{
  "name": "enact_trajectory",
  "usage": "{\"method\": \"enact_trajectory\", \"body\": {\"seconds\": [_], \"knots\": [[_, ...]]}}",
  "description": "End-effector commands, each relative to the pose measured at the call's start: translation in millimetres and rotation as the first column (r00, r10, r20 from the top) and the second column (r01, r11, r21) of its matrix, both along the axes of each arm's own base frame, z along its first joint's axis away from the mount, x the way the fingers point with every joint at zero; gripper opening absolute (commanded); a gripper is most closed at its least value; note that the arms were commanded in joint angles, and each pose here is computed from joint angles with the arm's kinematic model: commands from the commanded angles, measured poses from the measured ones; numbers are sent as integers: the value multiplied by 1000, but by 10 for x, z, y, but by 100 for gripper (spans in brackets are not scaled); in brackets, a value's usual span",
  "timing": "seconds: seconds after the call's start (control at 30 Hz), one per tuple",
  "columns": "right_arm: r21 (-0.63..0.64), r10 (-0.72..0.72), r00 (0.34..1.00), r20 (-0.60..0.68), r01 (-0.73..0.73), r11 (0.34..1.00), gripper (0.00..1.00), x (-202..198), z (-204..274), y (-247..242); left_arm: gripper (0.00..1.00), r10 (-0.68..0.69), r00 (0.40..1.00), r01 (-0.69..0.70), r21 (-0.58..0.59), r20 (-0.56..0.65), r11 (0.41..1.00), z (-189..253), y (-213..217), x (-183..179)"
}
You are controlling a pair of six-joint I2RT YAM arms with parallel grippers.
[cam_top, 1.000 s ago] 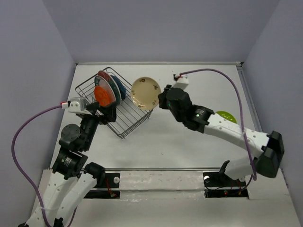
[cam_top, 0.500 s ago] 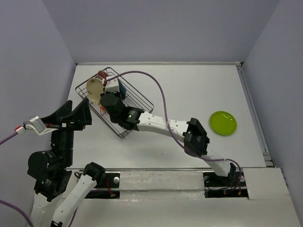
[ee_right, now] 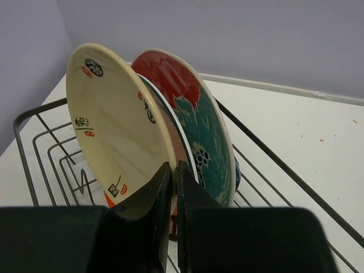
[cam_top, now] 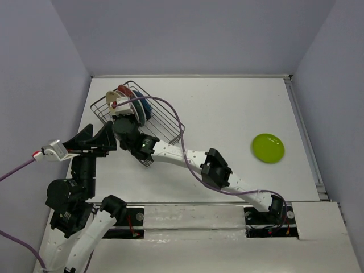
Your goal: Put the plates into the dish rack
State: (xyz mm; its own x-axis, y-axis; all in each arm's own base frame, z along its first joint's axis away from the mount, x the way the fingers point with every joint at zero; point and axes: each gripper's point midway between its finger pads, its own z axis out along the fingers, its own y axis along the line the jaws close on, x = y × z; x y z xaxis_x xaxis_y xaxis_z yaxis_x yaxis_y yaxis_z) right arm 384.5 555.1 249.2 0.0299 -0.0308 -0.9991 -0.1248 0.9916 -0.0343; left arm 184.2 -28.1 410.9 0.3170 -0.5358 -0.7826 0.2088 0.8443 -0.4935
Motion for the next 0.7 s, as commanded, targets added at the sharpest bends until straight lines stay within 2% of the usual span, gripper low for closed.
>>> {"method": "enact_trajectory", "body": {"seconds": [0.0, 0.53, 0.67], "knots": [[125, -35, 997, 61, 27, 992, 7, -32, 303, -12, 99, 5, 998, -3, -29, 70, 1000, 163, 39, -65], [13, -59, 996, 65, 58, 998, 7, -67, -261, 108, 99, 3, 998, -1, -29, 69, 1000, 145, 41, -76], [36, 6, 997, 72, -9, 999, 7, -128, -267, 246, 99, 4, 998, -3, -22, 61, 1000, 130, 30, -54]]}}
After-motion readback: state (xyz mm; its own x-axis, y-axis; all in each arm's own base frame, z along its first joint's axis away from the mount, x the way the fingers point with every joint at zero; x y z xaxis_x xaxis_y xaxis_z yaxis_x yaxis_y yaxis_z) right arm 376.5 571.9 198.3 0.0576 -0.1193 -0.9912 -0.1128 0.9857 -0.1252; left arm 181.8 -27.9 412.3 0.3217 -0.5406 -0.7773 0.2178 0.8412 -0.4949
